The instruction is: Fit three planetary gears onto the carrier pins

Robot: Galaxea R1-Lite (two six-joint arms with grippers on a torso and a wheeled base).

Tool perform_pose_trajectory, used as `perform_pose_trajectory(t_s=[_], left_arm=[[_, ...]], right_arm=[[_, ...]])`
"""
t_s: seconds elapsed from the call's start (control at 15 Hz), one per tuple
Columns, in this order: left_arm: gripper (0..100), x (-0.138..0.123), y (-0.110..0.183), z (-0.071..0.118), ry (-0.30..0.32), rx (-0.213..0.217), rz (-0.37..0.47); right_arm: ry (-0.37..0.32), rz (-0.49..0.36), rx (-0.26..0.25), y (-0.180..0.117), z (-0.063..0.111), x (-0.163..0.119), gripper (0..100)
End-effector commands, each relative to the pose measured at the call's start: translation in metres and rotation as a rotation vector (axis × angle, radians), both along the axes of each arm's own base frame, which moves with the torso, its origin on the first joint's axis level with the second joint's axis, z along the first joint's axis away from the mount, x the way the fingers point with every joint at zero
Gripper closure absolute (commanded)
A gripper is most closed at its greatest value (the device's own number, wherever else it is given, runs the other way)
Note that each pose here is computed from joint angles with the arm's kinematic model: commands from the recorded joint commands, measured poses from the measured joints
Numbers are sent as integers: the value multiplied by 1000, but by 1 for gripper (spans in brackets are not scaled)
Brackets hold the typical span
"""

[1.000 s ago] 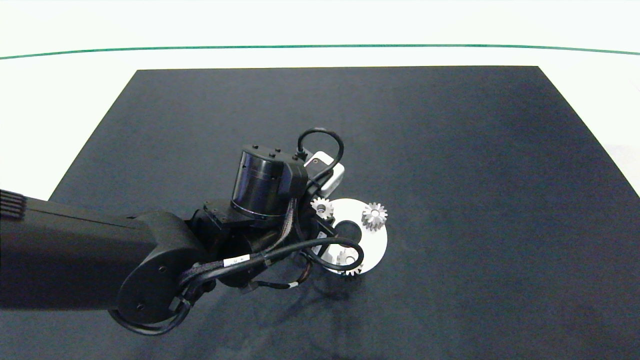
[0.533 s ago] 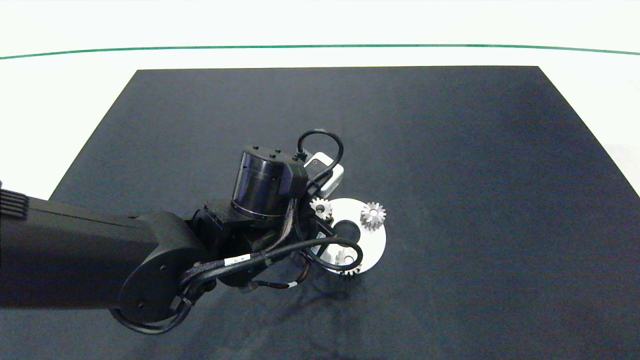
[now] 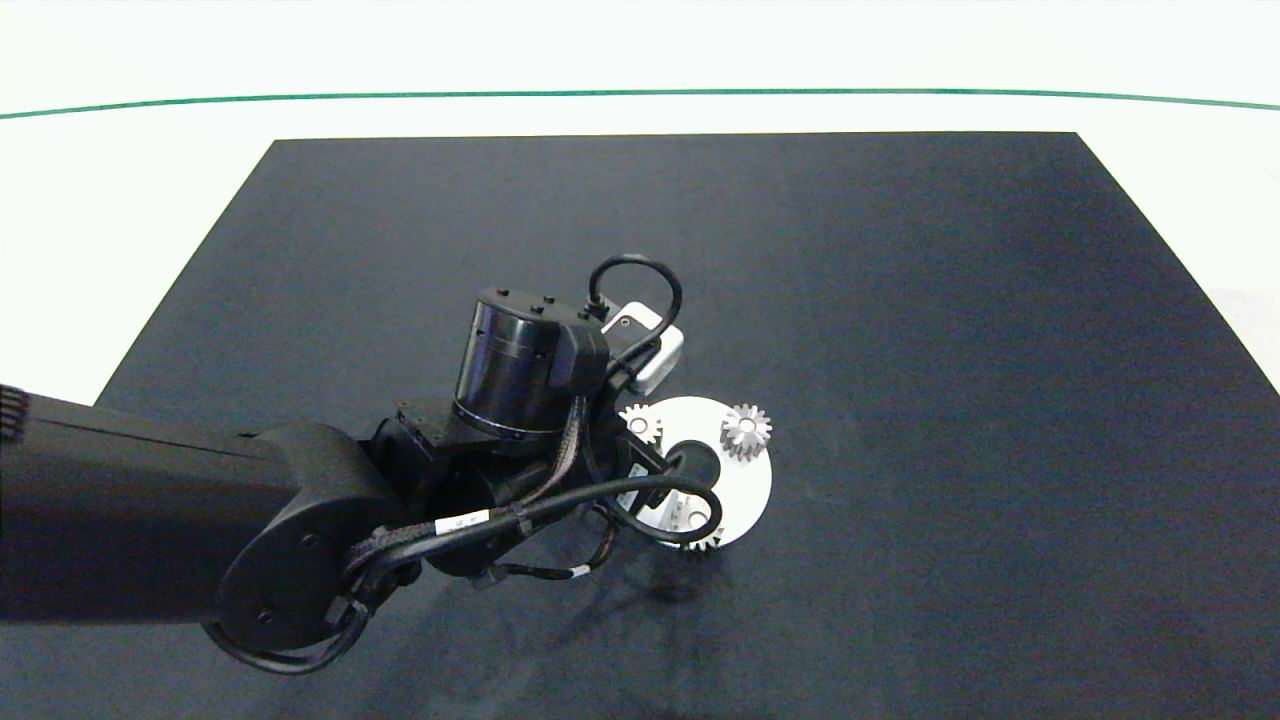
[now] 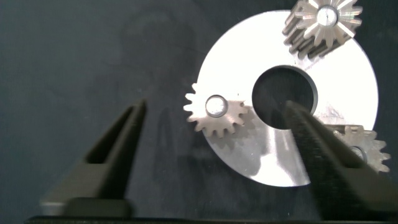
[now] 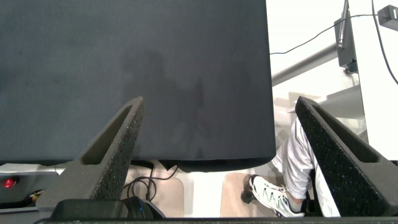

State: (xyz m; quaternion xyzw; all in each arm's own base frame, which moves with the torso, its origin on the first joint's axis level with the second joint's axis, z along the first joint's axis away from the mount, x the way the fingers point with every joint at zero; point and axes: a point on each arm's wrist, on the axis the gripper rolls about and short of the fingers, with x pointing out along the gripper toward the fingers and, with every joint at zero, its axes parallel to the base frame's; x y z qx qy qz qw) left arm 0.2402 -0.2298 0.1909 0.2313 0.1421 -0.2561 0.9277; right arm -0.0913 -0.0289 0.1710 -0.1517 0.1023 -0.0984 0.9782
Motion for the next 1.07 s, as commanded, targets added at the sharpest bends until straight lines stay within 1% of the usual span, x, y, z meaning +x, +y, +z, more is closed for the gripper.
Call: perform_pose_trajectory(t_s=[0.07,0.2,0.27,0.33,0.4,0.47,0.53,0.6,0.67,0.73,0.8,0.87,0.93,1.0,1.07], left_arm=[[0,-22,23,34,-25,-16,2],[0,-56,57,61,5,16,1],[0,-66,68,66,9,14,6],[0,-88,103,77,12,11,58],[0,-101,129,82,-2,-3,121],[0,-117,156,84,-25,-23,197],[0,-136,179,82,-50,-44,281],[0,-156,200,79,-74,-56,371],[0,-179,218,70,-72,-49,483],[0,-202,229,59,-77,-47,578],[0,-223,234,49,-105,-57,656],[0,-244,237,39,-151,-72,738],[0,-260,236,27,-193,-80,800],[0,-274,235,14,-234,-95,809],[0,-283,235,4,-261,-108,797]], right_arm=[[-11,0,0,-1,5,-2,0],[-32,15,5,-2,18,-3,0],[-28,26,4,-3,24,-1,0],[-7,58,1,-3,46,9,0],[14,79,-2,-1,59,19,0],[26,93,-5,1,67,29,0],[24,99,-5,2,71,35,0],[29,98,-6,4,74,40,0],[47,96,-11,5,75,44,0],[69,87,-14,7,74,49,0],[81,61,-6,8,72,50,0],[76,16,1,9,70,47,0],[73,-39,3,11,66,44,0],[49,-96,8,13,60,35,0],[22,-129,11,14,51,25,0]])
